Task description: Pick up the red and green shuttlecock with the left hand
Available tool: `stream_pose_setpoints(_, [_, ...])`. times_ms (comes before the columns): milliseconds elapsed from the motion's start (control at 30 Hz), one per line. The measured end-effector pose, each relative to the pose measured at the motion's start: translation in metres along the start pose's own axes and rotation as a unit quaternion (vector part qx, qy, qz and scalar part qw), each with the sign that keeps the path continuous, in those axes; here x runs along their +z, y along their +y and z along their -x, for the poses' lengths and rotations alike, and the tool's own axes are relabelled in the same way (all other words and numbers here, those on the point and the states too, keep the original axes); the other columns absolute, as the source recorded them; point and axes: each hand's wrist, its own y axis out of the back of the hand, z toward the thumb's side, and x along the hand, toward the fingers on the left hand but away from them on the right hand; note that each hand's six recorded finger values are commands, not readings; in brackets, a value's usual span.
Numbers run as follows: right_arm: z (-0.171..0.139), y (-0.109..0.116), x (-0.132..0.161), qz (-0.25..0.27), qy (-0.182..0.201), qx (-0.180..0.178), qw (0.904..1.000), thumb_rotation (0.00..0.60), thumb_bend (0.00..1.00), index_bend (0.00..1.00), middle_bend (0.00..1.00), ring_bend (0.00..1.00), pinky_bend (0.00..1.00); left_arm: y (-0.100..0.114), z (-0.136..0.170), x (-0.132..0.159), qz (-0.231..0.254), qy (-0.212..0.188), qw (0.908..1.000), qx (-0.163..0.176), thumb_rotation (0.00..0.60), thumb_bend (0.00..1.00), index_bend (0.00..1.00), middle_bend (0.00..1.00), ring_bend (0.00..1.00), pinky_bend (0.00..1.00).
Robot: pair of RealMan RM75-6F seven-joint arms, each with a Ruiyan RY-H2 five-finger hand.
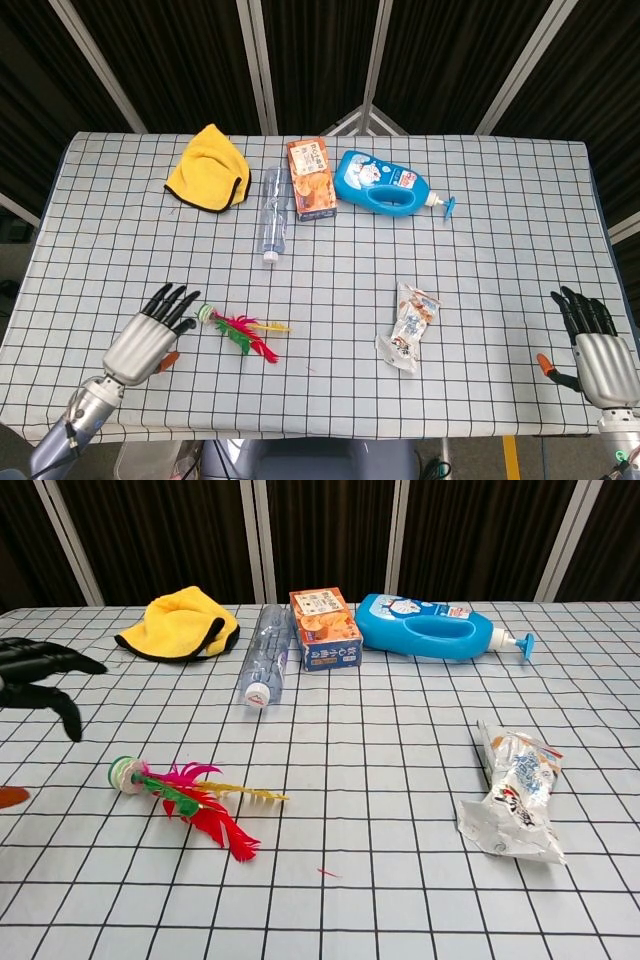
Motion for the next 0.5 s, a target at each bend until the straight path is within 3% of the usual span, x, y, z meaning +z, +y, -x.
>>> stream_pose_setpoints(267, [-0.001,0.002,-0.002,0.006,-0.003,-0.002,1.0000,0.600,0.33,0.00,0.00,0.00,0.00,-0.017,-0.037,0.054,0.001,-0.037,0.9993,-0.008,0.600,0.38,0.41,0.07,0.00,0.00])
stream_pose_setpoints(500, [-0.002,0.004,-0.003,0.010,-0.004,-0.003,0.9999,0.600,0.33,0.00,0.00,0.00,0.00,-0.026,-0.058,0.079,-0.004,-0.045,0.9988,-0.017,0.600,0.46,0.45,0.07,0.00,0.00])
